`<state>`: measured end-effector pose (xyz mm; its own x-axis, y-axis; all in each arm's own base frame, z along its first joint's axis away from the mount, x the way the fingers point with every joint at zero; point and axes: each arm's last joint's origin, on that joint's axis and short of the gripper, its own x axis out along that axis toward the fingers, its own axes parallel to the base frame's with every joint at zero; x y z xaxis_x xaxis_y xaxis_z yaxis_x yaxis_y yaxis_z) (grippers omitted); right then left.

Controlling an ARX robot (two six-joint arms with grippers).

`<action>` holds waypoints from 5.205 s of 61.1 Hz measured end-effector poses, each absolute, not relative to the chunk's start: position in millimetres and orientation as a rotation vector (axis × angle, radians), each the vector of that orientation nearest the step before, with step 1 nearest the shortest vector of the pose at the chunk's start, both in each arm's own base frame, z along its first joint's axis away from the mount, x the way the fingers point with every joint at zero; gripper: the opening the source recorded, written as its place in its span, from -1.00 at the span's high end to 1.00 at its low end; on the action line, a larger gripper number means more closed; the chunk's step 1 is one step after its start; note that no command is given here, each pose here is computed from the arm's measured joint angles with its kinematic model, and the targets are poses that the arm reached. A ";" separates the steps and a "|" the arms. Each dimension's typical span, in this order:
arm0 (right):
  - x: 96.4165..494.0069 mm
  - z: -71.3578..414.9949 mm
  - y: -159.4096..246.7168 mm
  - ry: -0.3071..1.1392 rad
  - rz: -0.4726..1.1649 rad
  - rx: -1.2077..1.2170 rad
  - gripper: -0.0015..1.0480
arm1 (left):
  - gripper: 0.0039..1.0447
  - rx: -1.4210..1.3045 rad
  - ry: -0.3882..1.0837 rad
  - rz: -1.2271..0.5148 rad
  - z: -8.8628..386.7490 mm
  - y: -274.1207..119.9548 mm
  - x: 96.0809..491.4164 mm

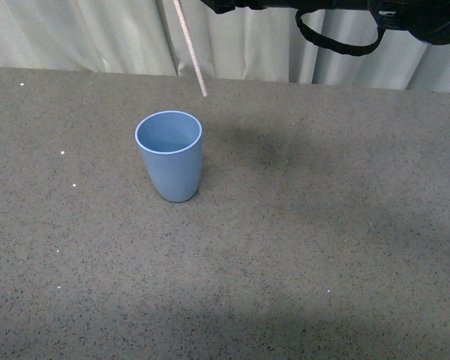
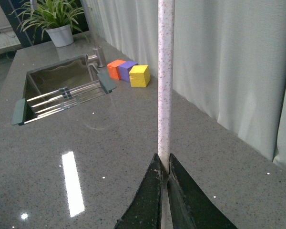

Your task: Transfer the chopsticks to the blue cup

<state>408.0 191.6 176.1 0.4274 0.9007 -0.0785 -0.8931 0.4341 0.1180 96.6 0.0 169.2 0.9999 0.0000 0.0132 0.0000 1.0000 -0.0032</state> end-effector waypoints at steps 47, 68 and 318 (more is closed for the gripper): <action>413.4 124.5 223.8 0.274 1.208 0.097 0.98 | -0.88 -0.003 -0.013 0.000 169.2 0.0 96.6; 420.1 107.6 228.1 0.327 1.196 0.059 0.98 | -0.88 -0.003 -0.014 0.000 169.2 0.0 96.6; 97.7 165.1 0.3 -0.002 0.004 -0.001 -0.17 | -0.88 -0.003 -0.013 0.000 169.2 0.0 96.6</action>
<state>97.7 0.3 165.1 1.0000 0.0042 0.0025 -0.0042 1.0000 -0.0006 96.6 0.0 169.2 0.9999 0.0000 0.0132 0.0000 1.0000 -0.0032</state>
